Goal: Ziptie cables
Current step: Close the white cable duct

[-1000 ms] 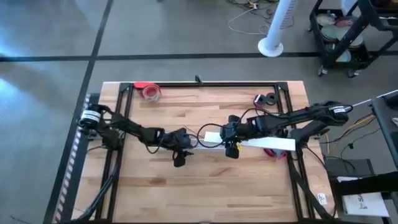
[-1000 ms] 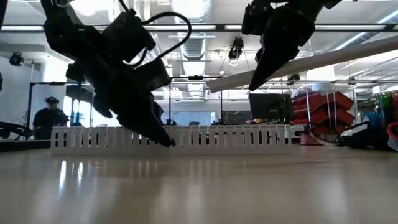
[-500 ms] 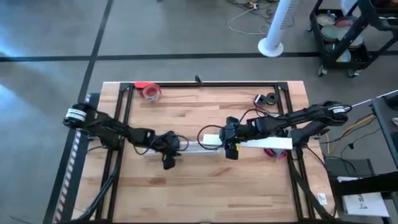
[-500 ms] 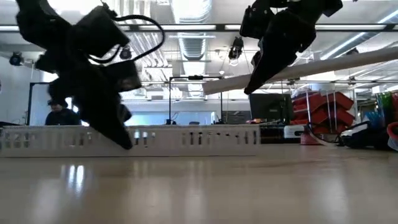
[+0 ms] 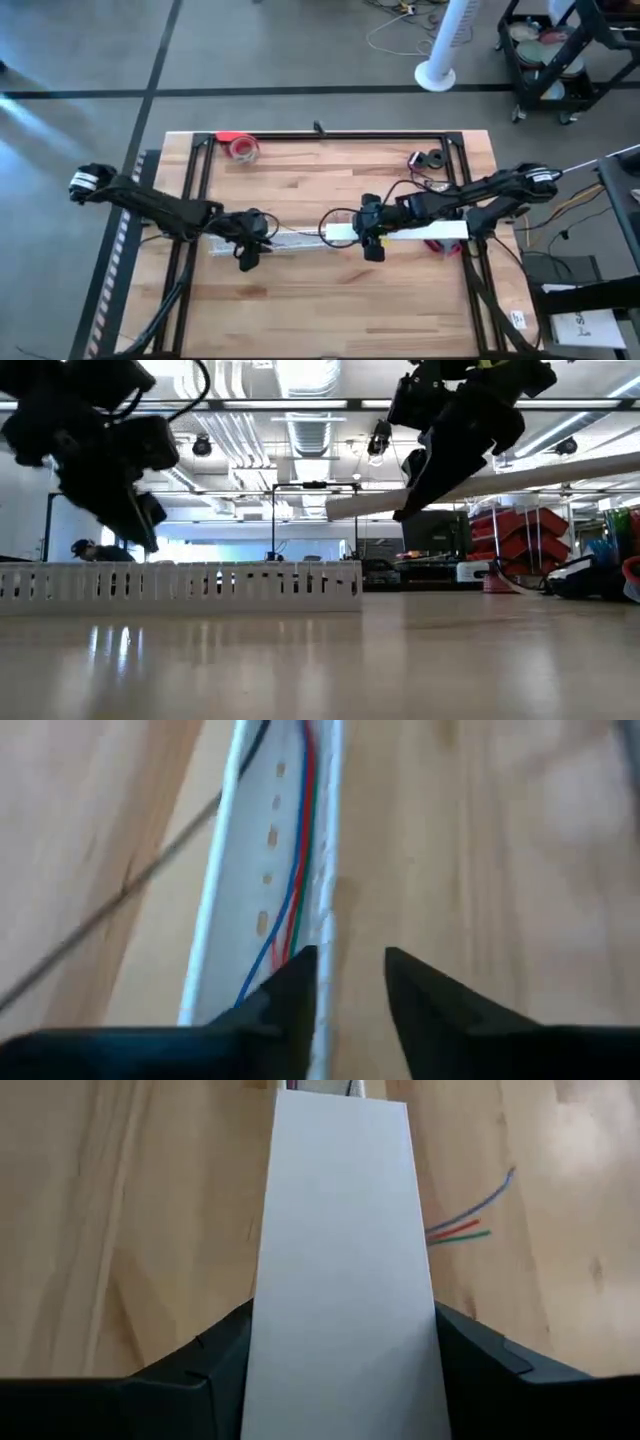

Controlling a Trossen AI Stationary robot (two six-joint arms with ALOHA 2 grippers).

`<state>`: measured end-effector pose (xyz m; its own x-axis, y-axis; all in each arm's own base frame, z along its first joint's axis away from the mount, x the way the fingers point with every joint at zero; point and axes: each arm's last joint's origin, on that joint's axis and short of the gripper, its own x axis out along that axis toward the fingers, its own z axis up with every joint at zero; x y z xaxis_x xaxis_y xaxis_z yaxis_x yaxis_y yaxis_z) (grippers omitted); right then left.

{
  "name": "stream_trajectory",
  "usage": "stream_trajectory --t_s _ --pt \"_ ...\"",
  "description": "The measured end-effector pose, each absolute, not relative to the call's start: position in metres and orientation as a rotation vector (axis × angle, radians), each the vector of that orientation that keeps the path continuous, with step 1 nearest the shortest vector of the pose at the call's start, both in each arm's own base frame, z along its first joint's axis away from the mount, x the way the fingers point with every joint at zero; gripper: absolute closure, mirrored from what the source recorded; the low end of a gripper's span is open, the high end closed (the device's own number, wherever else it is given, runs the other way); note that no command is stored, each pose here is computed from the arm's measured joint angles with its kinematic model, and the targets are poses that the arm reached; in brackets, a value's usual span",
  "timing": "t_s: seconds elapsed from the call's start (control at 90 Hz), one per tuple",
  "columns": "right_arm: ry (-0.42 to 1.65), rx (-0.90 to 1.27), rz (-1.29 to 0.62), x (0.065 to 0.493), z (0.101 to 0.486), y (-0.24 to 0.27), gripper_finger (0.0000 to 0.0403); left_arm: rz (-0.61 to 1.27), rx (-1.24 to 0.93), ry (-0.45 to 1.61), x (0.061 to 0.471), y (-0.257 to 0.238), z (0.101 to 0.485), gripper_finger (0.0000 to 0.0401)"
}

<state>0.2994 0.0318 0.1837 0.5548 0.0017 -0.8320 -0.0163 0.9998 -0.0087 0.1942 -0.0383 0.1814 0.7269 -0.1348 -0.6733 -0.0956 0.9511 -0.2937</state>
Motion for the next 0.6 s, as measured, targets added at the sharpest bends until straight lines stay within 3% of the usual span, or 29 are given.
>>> stream_trajectory --t_s 0.3,0.6 --pt "1.112 -0.013 -0.007 0.285 0.173 0.036 0.0188 0.058 -0.142 0.597 0.241 -0.039 0.185 0.0186" --pt "1.058 -0.04 0.014 0.282 0.161 0.041 0.0188 0.053 -0.07 0.68 0.286 -0.036 0.152 0.0176"
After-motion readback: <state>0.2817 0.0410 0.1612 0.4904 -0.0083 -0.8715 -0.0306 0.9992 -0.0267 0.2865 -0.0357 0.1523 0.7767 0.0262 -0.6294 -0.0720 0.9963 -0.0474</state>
